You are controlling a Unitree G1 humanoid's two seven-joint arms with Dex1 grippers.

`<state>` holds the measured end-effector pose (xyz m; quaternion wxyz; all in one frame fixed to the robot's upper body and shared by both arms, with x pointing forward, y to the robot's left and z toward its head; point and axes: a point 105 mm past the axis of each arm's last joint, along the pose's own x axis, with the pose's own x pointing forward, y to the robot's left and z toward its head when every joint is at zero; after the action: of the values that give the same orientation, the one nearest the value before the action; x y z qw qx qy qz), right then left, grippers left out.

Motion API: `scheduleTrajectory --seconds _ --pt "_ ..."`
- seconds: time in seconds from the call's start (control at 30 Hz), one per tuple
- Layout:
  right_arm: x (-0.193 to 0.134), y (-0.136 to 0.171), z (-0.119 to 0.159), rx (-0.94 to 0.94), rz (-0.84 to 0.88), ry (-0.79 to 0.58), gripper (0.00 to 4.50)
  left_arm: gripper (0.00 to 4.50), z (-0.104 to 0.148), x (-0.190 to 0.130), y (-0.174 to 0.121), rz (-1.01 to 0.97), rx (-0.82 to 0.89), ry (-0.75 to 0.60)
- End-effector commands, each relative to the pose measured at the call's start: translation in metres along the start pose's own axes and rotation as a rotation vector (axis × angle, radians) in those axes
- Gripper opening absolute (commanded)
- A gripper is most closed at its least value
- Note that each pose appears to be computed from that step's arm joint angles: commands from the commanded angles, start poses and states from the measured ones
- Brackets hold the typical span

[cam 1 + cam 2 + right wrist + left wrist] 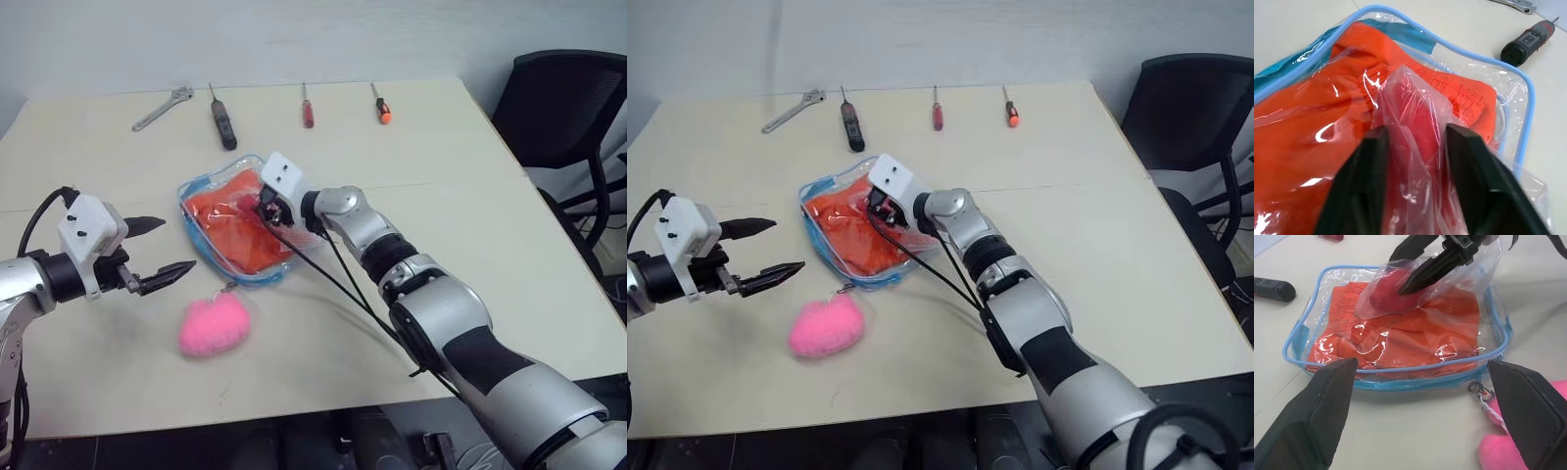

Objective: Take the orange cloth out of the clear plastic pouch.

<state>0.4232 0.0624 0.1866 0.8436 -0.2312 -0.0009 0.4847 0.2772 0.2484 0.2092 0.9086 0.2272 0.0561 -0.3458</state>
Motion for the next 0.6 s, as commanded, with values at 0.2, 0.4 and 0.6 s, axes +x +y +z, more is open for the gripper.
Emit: scheduleTrajectory --seconds 0.2,0.4,0.6 --pt "-0.013 -0.013 0.021 -0.047 0.031 -0.062 0.03 4.5 0.016 0.011 -0.004 -0.04 0.013 -0.071" --pt "-0.027 -0.023 0.038 -0.078 0.059 -0.102 0.03 4.5 0.016 0.023 -0.003 -0.065 0.018 -0.085" --pt "-0.072 -0.063 0.065 -0.149 -0.023 -0.147 0.03 4.5 0.036 0.039 -0.014 -0.143 -0.006 -0.171"
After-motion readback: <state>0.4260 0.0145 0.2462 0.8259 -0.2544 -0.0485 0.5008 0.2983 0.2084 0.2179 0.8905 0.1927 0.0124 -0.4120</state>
